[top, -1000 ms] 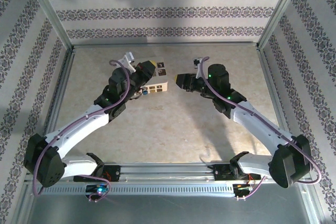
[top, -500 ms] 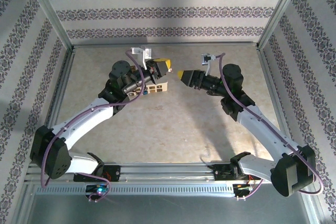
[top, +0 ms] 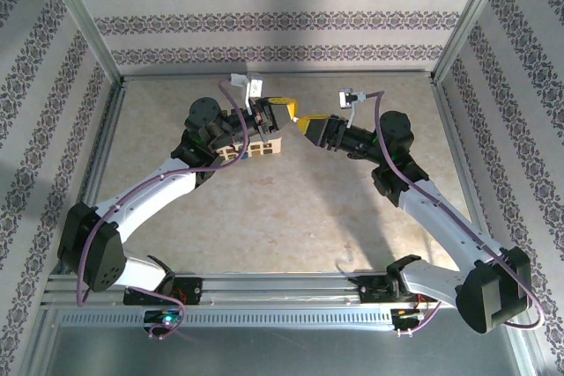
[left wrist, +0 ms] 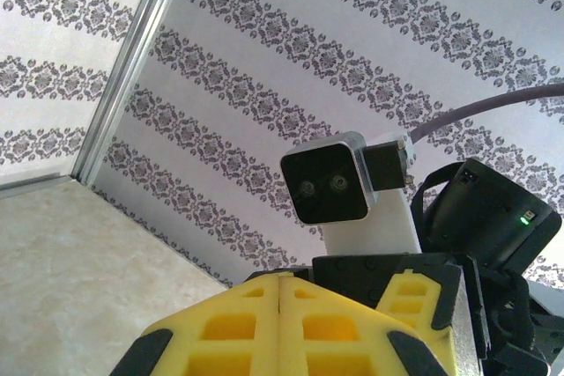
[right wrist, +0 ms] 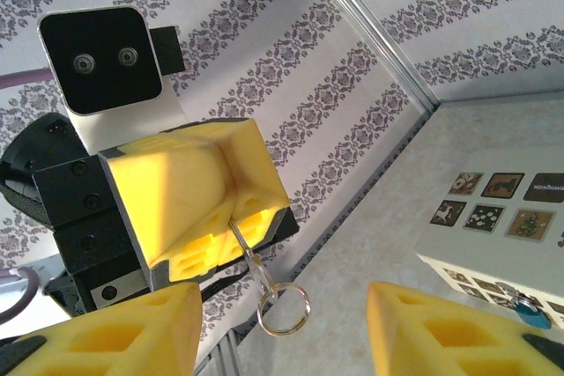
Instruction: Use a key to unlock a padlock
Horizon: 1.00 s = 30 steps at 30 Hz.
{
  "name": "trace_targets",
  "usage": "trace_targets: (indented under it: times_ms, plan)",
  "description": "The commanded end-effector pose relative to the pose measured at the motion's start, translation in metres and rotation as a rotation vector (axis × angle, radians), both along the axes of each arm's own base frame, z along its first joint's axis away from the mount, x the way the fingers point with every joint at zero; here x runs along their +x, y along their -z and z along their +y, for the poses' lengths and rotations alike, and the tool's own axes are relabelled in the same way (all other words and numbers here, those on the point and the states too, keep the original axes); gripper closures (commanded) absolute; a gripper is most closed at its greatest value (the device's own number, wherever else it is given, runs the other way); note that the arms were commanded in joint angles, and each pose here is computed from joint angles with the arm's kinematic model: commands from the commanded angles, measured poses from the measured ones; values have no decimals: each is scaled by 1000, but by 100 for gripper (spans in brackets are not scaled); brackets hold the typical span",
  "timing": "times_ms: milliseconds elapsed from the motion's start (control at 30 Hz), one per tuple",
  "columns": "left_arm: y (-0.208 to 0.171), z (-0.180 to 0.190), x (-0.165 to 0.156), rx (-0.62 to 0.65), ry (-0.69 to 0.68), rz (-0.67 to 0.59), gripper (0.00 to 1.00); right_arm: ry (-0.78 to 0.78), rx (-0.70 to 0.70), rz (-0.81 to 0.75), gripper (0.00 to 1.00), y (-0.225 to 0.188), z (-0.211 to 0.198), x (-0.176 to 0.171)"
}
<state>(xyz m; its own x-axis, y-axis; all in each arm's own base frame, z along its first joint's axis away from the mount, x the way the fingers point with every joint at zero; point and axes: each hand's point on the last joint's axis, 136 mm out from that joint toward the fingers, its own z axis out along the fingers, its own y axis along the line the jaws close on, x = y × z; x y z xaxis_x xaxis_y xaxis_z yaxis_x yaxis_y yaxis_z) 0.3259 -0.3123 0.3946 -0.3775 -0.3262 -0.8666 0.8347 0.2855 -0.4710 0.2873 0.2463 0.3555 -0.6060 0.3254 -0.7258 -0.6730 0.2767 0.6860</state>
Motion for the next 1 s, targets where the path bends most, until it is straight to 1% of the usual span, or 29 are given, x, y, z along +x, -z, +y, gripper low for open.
trace_targets:
  times_ms: [0,200,333,700,967]
  plan:
    - [-23,2,-4,-41,21,-56,100,-37,25,-38,50,-11,4,-4]
    - [-23,2,-4,-41,20,-55,100,-43,29,-33,53,-11,8,-3]
    - [-23,2,-3,-41,18,-55,100,-49,32,-27,57,-11,10,-2]
    - [-18,2,-3,-30,14,-46,100,-56,36,-27,74,-12,15,-1]
    - [-15,2,-1,-22,10,-41,100,-68,37,-31,89,-13,16,-3]
